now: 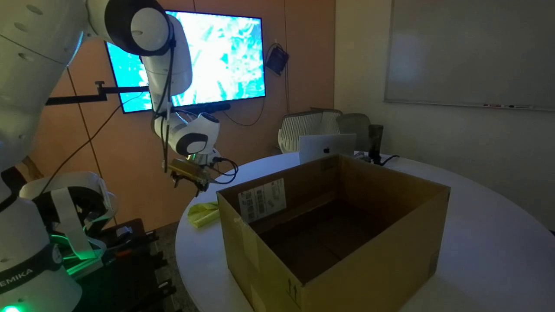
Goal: Pick up the pen and put it in the middle of the towel. Fold the towel and put it in the box.
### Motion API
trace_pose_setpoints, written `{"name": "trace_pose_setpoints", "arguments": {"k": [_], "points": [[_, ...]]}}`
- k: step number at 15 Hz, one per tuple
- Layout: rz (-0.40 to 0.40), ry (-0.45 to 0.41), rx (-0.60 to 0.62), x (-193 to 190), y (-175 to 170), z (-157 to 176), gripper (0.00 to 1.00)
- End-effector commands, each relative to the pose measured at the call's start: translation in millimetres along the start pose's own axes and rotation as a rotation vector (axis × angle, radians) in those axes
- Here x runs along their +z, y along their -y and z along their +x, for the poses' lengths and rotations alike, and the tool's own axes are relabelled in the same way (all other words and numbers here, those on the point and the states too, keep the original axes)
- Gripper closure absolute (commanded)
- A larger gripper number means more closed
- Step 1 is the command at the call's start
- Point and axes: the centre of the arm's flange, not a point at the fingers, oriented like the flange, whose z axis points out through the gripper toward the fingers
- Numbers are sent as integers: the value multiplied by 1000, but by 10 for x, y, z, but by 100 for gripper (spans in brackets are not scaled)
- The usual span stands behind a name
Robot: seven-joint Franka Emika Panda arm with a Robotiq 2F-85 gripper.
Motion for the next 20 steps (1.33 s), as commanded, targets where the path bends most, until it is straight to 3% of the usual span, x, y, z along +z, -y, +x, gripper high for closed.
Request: {"name": "trace_pose_setpoints", "arguments": {"k": [1,8,13,20], "points": [[-3,60,-190,-188,93,-322,0],[-24,163,-519,55,-61,-455,0],[-102,234,-740,236,-79,-355,0],[-275,179,-866,368,206,-267,0]]}}
